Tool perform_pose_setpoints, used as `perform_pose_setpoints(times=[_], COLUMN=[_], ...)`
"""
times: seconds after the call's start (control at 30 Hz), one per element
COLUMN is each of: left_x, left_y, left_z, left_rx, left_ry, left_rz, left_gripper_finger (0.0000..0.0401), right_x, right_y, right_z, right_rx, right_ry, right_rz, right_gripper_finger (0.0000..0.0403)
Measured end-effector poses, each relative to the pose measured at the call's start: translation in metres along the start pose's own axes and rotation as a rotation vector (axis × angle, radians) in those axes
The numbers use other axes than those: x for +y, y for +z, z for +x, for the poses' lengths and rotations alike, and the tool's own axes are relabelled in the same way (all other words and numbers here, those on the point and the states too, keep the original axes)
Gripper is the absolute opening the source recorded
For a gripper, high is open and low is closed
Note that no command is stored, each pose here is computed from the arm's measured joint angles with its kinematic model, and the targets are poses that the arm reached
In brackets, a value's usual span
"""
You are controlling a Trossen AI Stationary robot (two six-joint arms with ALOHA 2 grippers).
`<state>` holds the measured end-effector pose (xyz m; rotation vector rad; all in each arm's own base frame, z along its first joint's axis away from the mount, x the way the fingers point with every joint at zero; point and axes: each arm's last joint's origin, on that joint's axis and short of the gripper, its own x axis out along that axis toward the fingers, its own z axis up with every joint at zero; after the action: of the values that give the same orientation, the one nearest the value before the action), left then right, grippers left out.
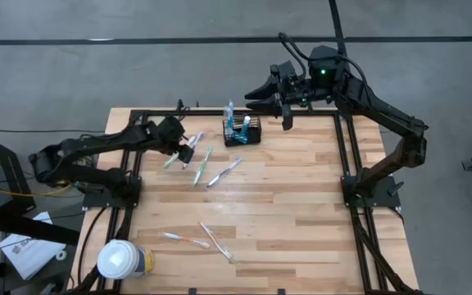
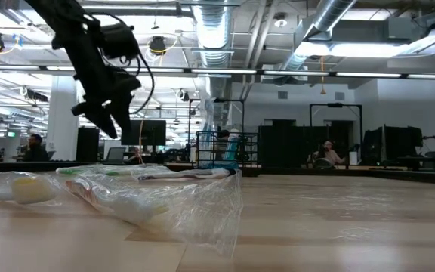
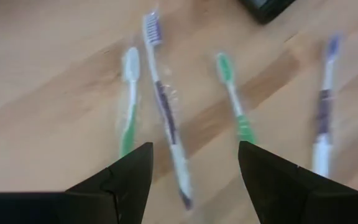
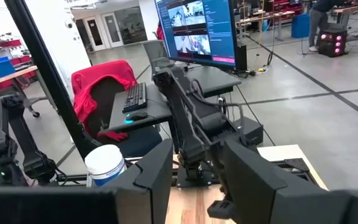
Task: Pick & Place toothbrushing station
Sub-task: Put the top green toothbrush into the black wire organizer
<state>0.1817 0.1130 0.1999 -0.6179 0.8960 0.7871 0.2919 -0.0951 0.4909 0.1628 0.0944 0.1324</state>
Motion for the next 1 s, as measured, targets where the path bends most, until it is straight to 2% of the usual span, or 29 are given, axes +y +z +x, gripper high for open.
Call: perform_pose_setpoints(times=[0.3, 0.63, 1.0], left_x=[0.021, 0.041, 0.043], left_y=[0.007, 0.012, 0.010], left_z=[0.024, 0.039, 0.064], left_rx=[0.063, 0.147, 0.206], left_ry=[0.096, -0.022, -0.018], left_rz=[0.046, 0.016, 0.020], left_gripper_finger=[0.0230, 0.0230, 0.0230], right_x=[0.003, 0.004, 0.004], right_y=[0.000, 0.000, 0.002], right_z=[0.001, 0.002, 0.002], right_rx=[0.002, 0.002, -0.025], right_ry=[0.014, 0.015, 0.019], right_rz=[-0.001, -0.002, -0.008], right_gripper_finger=[0.0133, 0.0133, 0.0133])
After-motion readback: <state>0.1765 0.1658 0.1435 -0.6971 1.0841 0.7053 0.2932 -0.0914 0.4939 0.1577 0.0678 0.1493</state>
